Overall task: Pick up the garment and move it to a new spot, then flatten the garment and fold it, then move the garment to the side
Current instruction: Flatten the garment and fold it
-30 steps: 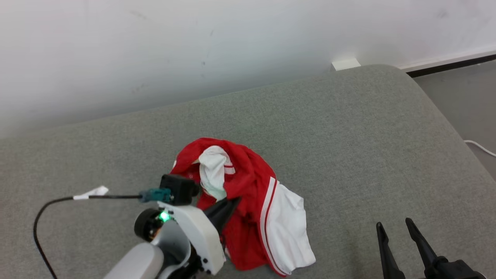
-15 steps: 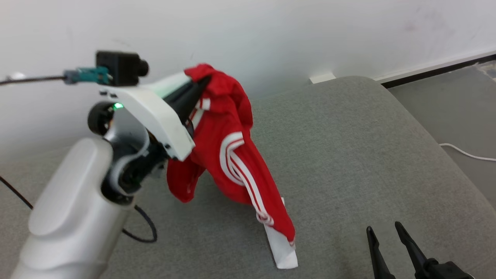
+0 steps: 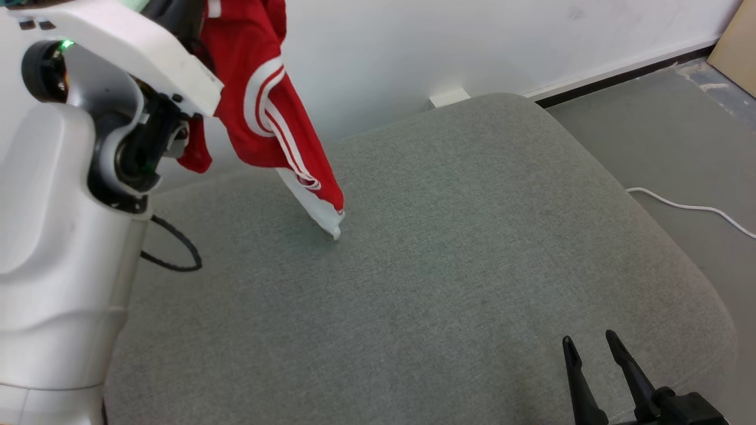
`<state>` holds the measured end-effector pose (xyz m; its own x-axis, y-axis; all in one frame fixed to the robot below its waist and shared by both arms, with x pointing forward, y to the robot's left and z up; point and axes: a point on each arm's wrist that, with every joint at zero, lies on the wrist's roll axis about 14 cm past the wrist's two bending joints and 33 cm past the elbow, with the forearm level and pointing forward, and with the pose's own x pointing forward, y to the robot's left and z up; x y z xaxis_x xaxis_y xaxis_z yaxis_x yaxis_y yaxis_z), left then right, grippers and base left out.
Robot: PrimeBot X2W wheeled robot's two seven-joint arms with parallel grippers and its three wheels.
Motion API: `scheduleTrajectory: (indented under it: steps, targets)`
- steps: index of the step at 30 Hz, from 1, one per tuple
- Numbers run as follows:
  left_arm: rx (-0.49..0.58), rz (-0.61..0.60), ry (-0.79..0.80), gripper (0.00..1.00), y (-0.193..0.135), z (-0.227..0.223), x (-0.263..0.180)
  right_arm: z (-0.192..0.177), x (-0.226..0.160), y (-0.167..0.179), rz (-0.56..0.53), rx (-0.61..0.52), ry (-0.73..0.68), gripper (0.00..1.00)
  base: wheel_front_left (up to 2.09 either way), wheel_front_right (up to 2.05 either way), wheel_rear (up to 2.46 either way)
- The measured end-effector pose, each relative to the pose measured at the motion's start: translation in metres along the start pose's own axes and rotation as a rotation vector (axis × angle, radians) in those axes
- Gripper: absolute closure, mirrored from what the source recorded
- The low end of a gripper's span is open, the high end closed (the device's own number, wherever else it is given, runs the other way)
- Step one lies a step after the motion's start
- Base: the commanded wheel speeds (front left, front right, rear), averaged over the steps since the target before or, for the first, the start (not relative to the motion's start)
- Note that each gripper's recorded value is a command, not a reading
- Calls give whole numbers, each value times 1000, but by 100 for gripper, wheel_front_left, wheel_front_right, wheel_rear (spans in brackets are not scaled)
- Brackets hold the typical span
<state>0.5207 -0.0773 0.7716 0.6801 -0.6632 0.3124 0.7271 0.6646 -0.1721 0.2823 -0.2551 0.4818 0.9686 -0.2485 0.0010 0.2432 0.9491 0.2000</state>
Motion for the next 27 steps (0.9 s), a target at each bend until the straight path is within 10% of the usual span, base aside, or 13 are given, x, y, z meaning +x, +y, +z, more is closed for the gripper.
scheduleTrajectory:
  steps: [15,27]
  targets:
    - [-334,122,420,100,-24,-234,-152,-8,16,12,44,-20,27,0,0,0,0]
    - [-372,348,545,100,-3,-276,-269,-21,30,42,149,-51,63,0,0,0,0]
